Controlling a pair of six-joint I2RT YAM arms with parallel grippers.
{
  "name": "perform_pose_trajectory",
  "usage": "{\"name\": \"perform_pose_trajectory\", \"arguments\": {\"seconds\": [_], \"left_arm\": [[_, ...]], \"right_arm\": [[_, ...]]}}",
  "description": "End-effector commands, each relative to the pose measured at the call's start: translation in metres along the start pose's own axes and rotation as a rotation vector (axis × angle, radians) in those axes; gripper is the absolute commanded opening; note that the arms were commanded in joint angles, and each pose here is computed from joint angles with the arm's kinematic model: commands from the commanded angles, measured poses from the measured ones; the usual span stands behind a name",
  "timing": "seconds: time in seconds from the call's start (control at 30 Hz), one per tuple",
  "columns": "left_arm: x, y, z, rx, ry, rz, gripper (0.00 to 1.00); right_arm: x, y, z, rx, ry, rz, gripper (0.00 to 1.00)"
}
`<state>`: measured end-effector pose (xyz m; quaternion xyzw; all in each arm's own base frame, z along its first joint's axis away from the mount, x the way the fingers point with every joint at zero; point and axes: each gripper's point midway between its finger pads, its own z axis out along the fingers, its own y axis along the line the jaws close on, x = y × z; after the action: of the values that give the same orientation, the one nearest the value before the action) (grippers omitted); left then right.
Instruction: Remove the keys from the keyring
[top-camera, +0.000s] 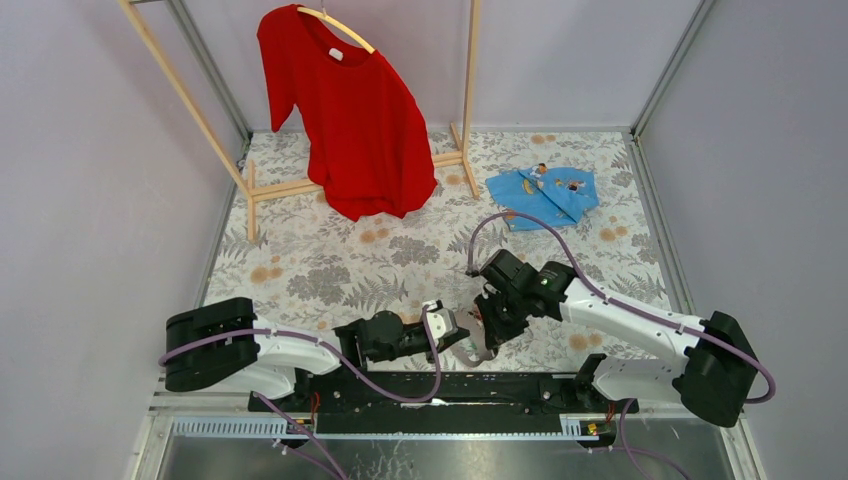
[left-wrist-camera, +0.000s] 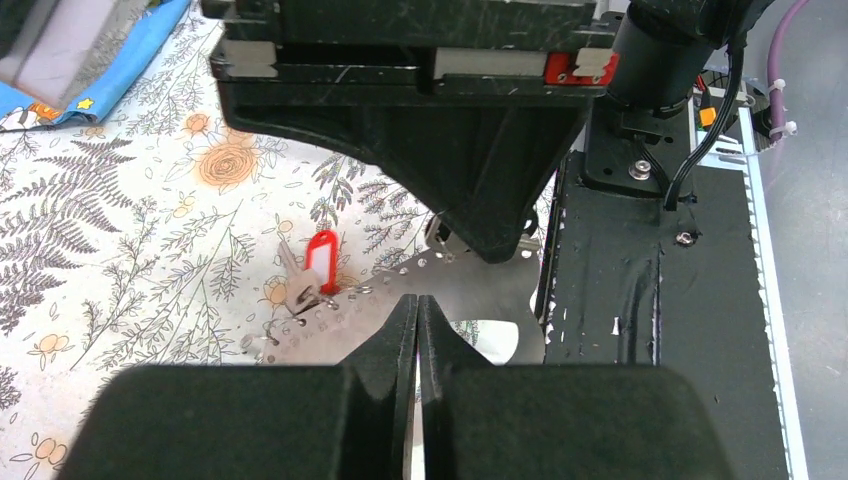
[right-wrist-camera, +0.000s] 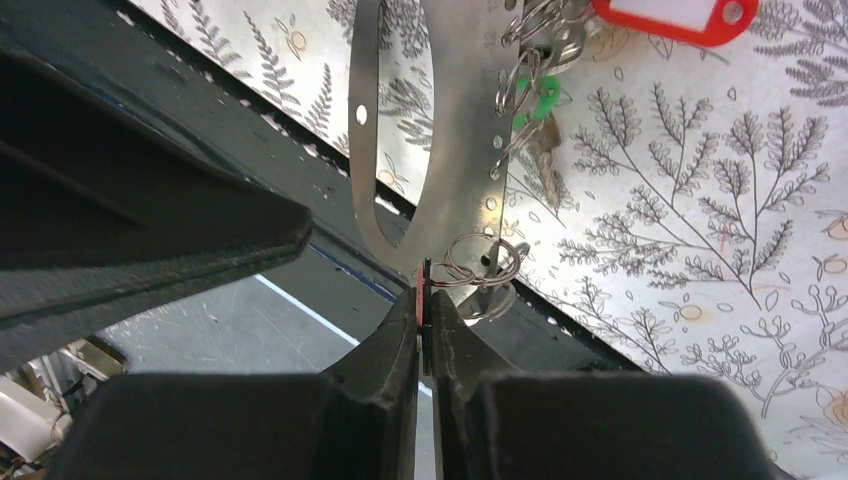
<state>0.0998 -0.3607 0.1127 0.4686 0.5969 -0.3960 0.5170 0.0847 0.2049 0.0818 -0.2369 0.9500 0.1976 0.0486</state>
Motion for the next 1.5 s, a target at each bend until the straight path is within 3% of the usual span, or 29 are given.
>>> {"name": "perform_pose_trajectory", "arguments": {"seconds": [0.0,0.4,0.77,1.47], "left_arm": [[-0.013,-0.008,0.0,0.037,-0.055,0.001,0.03],[-0.009,-0.011,-0.009,0.052,-0.085,-0.008,0.06],[-0.013,-0.001,-0.001,0.006,-0.143,0.042,0.21],[-0.015,-0.003,0.018,0.037,-0.15,0.144,0.22]], "right_arm": [[-0.02,0.012,0.002,-0.035,-0.072,0.004,0.0],[-0.023,0.019,-0.012,-0.038,-0.032,-0.065,0.0],[-0.021,0.029,-0.018,-0.096,-0.02,-0.101,0.0],[-0.026,0.028,-0.017,-0.082,-0.033,-0.108,0.0]]}}
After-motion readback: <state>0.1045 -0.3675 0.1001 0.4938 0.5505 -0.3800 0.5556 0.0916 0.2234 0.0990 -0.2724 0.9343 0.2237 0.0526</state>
